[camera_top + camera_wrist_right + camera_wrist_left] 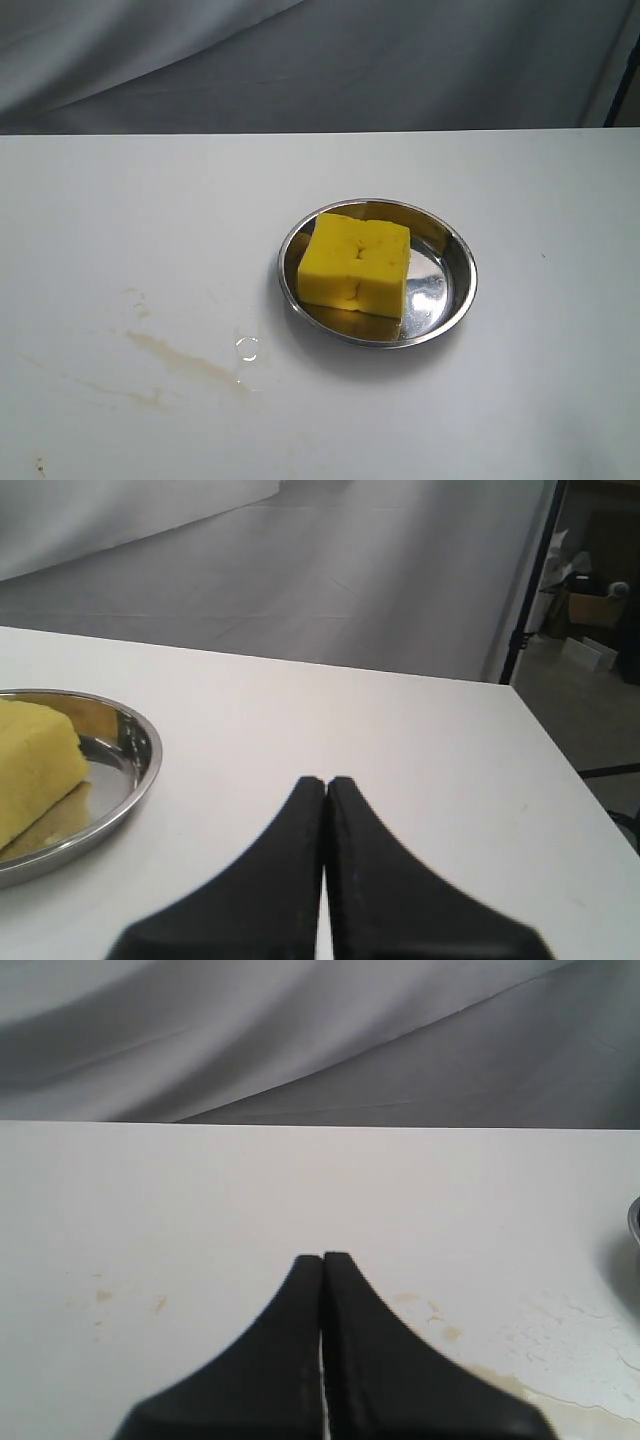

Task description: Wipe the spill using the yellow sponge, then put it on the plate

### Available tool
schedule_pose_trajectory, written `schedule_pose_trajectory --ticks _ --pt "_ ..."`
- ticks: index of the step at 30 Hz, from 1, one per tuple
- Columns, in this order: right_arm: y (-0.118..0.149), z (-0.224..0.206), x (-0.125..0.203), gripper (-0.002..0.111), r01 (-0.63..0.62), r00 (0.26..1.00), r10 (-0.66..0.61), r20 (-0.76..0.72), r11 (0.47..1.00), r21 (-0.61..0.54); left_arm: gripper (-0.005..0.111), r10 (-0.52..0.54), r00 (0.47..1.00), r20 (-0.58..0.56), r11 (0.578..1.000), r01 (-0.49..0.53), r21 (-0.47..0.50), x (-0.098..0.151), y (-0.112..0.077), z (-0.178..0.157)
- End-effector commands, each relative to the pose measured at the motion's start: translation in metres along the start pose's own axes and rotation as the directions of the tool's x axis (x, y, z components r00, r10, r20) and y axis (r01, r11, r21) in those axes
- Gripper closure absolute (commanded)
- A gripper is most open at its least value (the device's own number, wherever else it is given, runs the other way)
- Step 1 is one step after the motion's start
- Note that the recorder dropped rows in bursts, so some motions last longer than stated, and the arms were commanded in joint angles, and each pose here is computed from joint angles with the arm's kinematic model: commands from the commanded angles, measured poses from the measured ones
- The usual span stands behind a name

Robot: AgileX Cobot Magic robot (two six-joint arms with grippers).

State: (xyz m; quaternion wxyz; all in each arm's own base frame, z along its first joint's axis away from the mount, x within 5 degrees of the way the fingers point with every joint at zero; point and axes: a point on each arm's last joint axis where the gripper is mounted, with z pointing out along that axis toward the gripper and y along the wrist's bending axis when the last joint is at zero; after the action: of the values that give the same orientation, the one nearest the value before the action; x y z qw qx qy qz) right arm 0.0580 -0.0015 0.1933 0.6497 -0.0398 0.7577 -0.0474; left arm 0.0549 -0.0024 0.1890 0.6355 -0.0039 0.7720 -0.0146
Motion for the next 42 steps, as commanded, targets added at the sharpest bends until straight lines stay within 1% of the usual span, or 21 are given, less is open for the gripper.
schedule_pose_trajectory --ticks 1,30,32,36,42 --pt "0.0014 0.0005 0.0001 0.108 -0.006 1.0 0.006 0.006 1.0 -0.022 0.107 -0.014 1.0 0.004 1.0 0.014 -0.002 0.0008 0.0001 0.0001" --pt "0.0013 0.0005 0.0001 0.108 -0.007 1.0 0.007 0.005 1.0 -0.02 0.107 -0.014 1.0 0.004 1.0 0.014 -0.002 0.0008 0.0001 0.0001" --pt "0.0007 0.0005 0.0002 0.108 -0.008 1.0 0.008 0.004 1.0 -0.01 0.107 -0.014 1.0 0.004 1.0 0.014 -0.002 0.0008 0.0001 0.0001" --pt "-0.004 0.0003 0.0008 0.108 -0.02 1.0 0.021 -0.005 0.997 0.07 0.107 -0.012 1.0 0.004 1.0 0.012 0.006 0.0008 -0.0003 0.0001" --pt "-0.0044 0.0003 0.0009 0.108 -0.021 1.0 0.022 -0.005 0.997 0.076 0.107 -0.012 1.0 0.004 1.0 0.012 0.006 0.0008 -0.0003 0.0001"
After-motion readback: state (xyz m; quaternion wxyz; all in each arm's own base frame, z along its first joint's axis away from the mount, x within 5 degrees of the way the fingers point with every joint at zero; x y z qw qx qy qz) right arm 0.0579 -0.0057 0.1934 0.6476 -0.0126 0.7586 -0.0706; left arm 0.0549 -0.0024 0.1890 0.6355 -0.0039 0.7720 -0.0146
